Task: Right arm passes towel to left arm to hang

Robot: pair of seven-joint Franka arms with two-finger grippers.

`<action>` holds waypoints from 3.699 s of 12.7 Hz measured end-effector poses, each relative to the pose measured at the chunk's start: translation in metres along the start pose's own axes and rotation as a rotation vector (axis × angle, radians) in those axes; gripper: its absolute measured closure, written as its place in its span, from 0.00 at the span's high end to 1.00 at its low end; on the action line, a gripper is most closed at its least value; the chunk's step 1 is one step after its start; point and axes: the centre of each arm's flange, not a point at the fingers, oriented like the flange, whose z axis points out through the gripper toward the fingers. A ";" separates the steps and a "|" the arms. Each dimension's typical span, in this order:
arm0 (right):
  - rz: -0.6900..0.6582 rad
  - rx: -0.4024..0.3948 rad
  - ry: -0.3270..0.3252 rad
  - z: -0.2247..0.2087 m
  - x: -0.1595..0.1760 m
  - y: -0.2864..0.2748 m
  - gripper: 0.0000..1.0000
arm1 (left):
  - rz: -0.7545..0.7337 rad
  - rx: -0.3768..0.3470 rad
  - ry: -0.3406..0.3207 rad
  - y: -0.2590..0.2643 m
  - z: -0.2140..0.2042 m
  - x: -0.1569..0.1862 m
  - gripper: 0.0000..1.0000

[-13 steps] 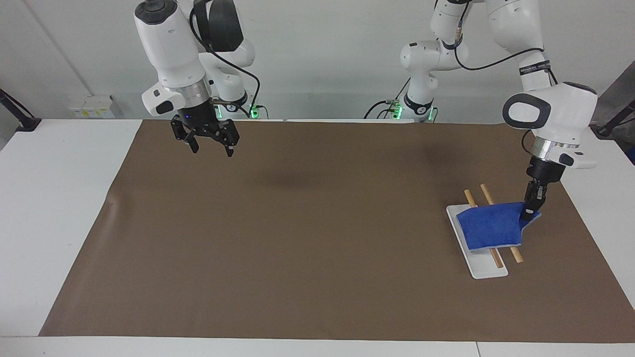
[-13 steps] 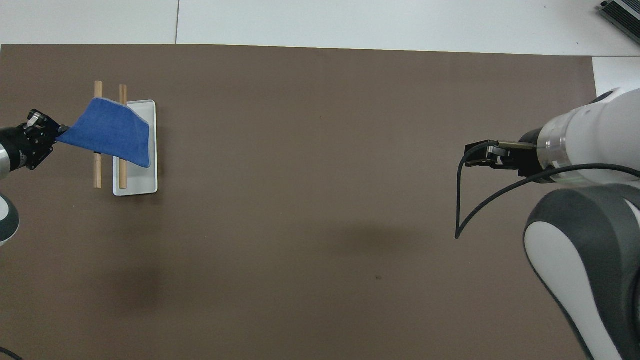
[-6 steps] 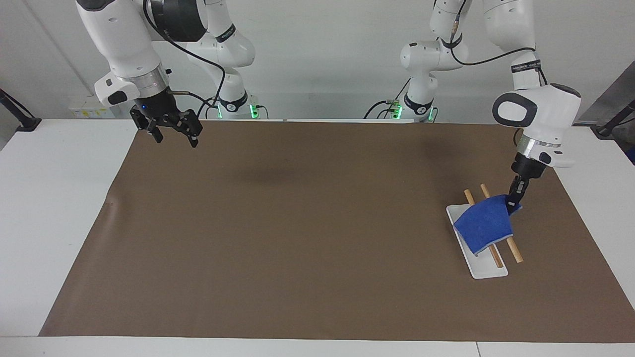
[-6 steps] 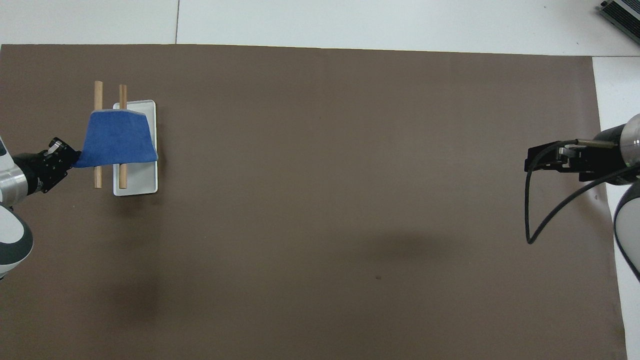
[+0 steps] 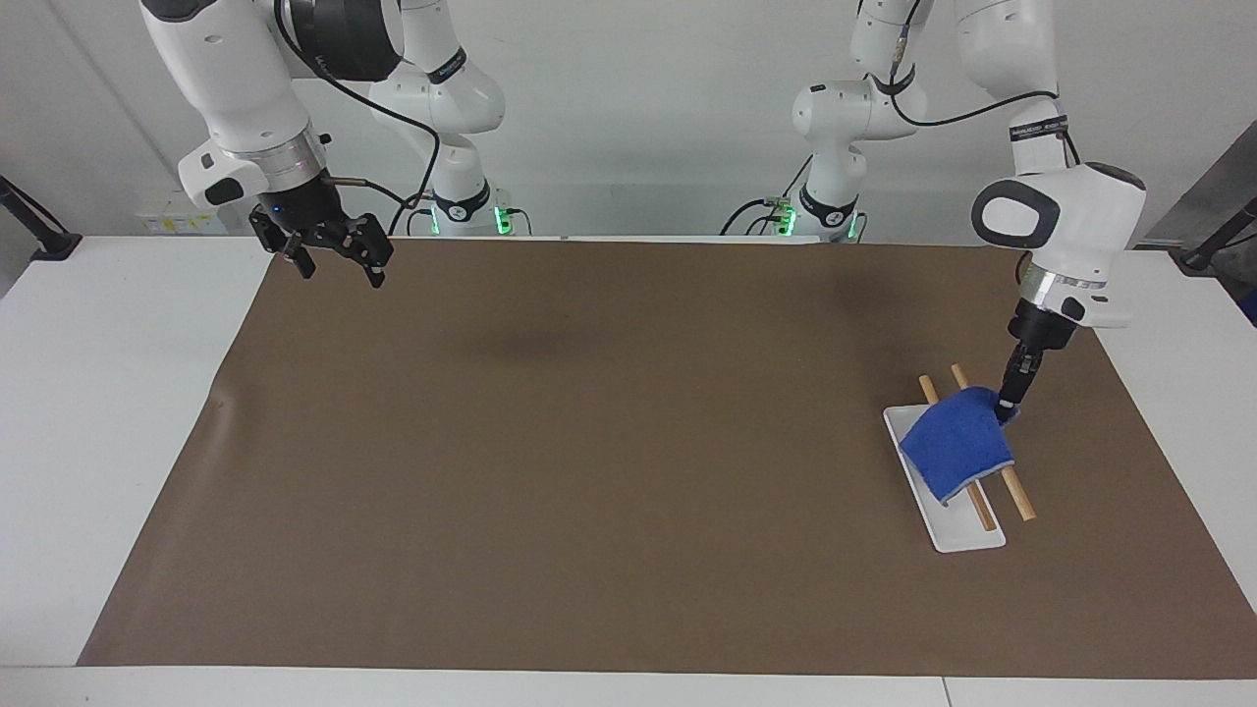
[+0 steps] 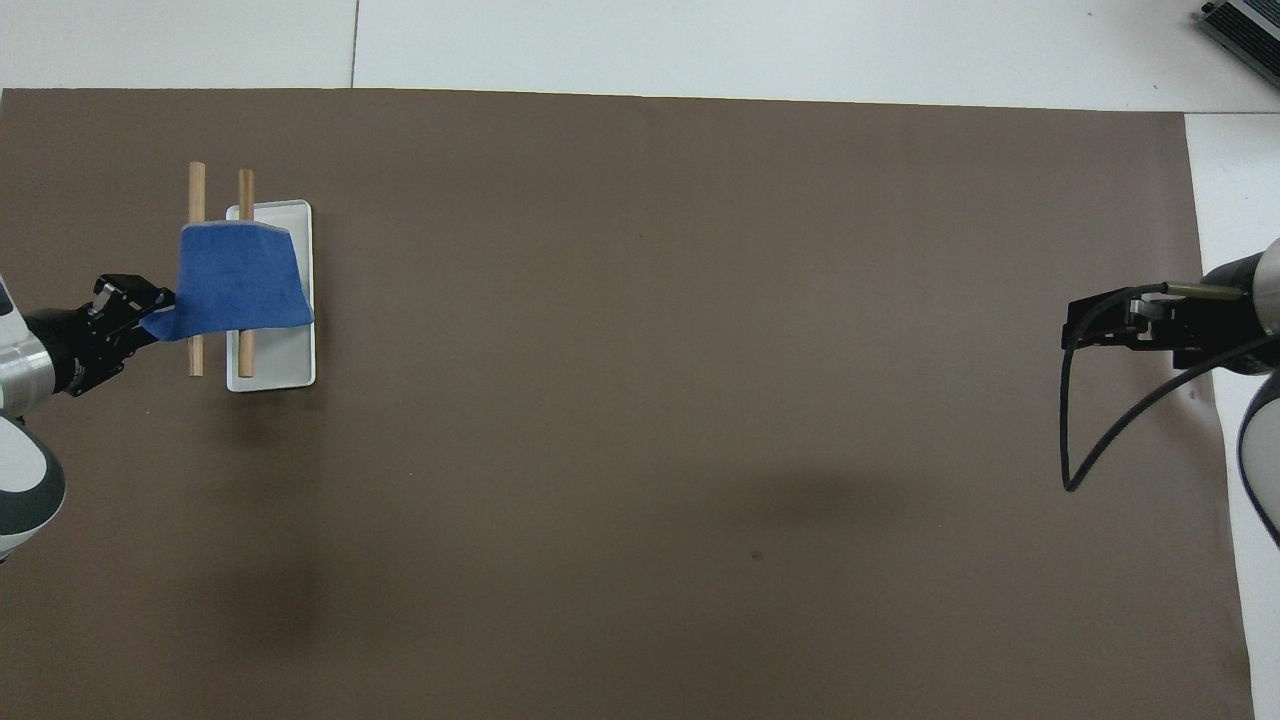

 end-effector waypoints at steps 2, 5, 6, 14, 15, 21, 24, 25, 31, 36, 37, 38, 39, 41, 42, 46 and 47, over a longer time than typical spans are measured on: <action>-0.002 -0.005 0.002 -0.003 0.000 0.000 1.00 | 0.008 -0.010 0.004 0.006 -0.005 0.005 0.55; -0.010 -0.005 0.003 -0.004 -0.001 -0.005 1.00 | 0.089 0.012 -0.066 0.020 -0.025 0.026 0.49; -0.014 -0.005 0.003 -0.004 -0.001 -0.007 1.00 | 0.131 0.045 -0.085 0.023 -0.036 0.039 0.49; -0.028 -0.008 -0.012 -0.005 -0.005 -0.014 1.00 | 0.307 0.209 -0.194 0.077 -0.098 0.084 0.51; -0.031 -0.008 -0.012 -0.005 -0.005 -0.016 1.00 | 0.332 0.228 -0.214 0.086 -0.109 0.081 0.51; -0.033 -0.008 -0.012 -0.005 -0.006 -0.016 1.00 | 0.547 0.347 -0.312 0.164 -0.162 0.025 0.48; -0.033 -0.008 -0.012 -0.005 -0.006 -0.016 1.00 | 0.697 0.373 -0.342 0.183 -0.174 0.006 0.44; -0.033 -0.008 -0.012 -0.005 -0.006 -0.016 1.00 | 0.738 0.373 -0.353 0.183 -0.176 0.007 0.41; -0.033 -0.008 -0.012 -0.005 -0.006 -0.016 1.00 | 0.864 0.379 -0.332 0.191 -0.182 0.005 0.64; -0.033 -0.008 -0.012 -0.005 -0.006 -0.016 1.00 | 0.885 0.342 -0.258 0.197 -0.176 0.010 1.00; -0.033 -0.008 -0.012 -0.005 -0.006 -0.016 1.00 | 0.889 0.334 -0.242 0.198 -0.173 0.011 1.00; -0.033 -0.008 -0.012 -0.005 -0.006 -0.016 1.00 | 0.891 0.329 -0.233 0.198 -0.170 0.011 1.00; -0.033 -0.008 -0.012 -0.005 -0.006 -0.016 1.00 | 0.893 0.327 -0.229 0.198 -0.168 0.010 1.00; -0.033 -0.008 -0.012 -0.005 -0.006 -0.016 1.00 | 0.895 0.324 -0.227 0.198 -0.169 0.009 1.00; -0.033 -0.008 -0.012 -0.005 -0.006 -0.016 1.00 | 0.895 0.322 -0.227 0.198 -0.169 0.008 1.00; -0.033 -0.008 -0.013 -0.005 -0.006 -0.016 1.00 | 0.892 0.314 -0.243 0.195 -0.165 0.004 1.00; -0.033 -0.008 -0.014 -0.005 -0.006 -0.016 1.00 | 0.893 0.313 -0.245 0.195 -0.165 0.002 1.00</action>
